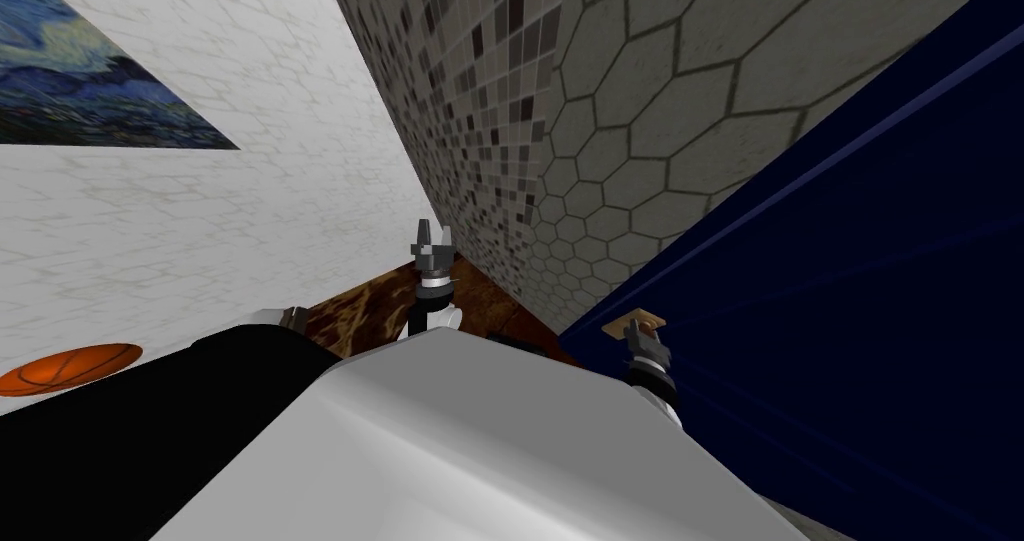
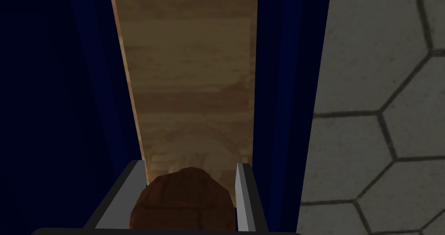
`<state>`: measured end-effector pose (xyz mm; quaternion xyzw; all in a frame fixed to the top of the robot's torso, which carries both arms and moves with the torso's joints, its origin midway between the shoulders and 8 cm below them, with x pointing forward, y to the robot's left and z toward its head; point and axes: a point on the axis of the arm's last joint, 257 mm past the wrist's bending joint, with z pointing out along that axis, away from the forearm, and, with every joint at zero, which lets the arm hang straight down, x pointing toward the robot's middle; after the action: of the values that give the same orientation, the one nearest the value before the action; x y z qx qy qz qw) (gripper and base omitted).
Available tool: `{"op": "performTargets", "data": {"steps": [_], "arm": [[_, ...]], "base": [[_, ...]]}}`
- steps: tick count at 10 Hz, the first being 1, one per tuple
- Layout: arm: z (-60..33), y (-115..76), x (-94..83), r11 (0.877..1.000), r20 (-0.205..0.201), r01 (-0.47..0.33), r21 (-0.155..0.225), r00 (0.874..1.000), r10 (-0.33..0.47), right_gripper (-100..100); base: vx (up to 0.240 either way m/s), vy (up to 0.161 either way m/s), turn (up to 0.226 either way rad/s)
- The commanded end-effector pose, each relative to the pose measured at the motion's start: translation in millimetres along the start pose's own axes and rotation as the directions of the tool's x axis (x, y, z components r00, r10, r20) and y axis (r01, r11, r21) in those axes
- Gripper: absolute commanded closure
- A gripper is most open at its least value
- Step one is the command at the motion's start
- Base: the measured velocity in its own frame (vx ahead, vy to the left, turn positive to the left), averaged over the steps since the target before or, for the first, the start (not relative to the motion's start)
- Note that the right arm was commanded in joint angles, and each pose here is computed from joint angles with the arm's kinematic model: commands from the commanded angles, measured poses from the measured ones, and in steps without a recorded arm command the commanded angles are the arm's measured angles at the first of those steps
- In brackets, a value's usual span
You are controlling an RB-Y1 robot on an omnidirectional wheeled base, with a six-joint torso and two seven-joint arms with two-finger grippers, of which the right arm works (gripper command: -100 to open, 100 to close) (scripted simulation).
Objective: Pull the door open
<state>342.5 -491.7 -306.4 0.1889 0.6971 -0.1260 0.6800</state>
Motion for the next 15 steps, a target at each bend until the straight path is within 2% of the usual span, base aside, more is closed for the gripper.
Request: {"op": "performTargets", "data": {"steps": [1,3,4,5,6,7,8,9,10,11,12,13,14,15], "arm": [[0.9,-4.0,9.5,0.998,-0.03,-0.053,0.02,0.998,0.054,100],[4.9,-5.6,20.8,0.989,-0.067,-0.139,0.047,0.988,0.142,100],[6.8,-5.9,26.6,0.981,-0.084,-0.183,0.062,0.979,0.188,100],[6.6,-7.2,27.8,0.979,-0.087,-0.192,0.069,0.976,0.198,100],[8.9,-6.3,34.4,0.966,-0.106,-0.243,0.084,0.962,0.251,100],[8.7,-7.5,35.5,0.964,-0.108,-0.251,0.09,0.959,0.26,100],[10.8,-5.7,41.7,0.948,-0.125,-0.299,0.104,0.942,0.311,100],[10.5,-7.0,43.1,0.944,-0.127,-0.31,0.112,0.938,0.323,100],[12.5,-4.8,49.7,0.923,-0.143,-0.362,0.129,0.915,0.378,100],[12.2,-5.8,50.8,0.919,-0.144,-0.37,0.136,0.911,0.388,100],[14.3,-2.6,58.0,0.891,-0.159,-0.427,0.155,0.879,0.449,100],[13.9,-3.5,59.2,0.886,-0.16,-0.435,0.162,0.874,0.458,100],[16.1,1.1,65.0,0.858,-0.173,-0.483,0.175,0.842,0.51,100],[15.5,-0.4,67.1,0.847,-0.174,-0.497,0.188,0.832,0.527,100]], "base": [[-0.052,0.01,-0.002],[-0.063,0.011,-0.005],[-0.068,-0.001,-0.003],[-0.046,0.007,0.004],[-0.05,0.001,-0.015],[-0.039,0.001,0.003],[-0.047,0.004,-0.013],[-0.04,0.0,0.003],[-0.049,-0.001,-0.018],[-0.035,0.004,-0.005],[-0.043,0.007,-0.012],[-0.041,0.005,-0.008],[-0.049,-0.005,-0.023],[-0.042,-0.007,-0.005]]}}
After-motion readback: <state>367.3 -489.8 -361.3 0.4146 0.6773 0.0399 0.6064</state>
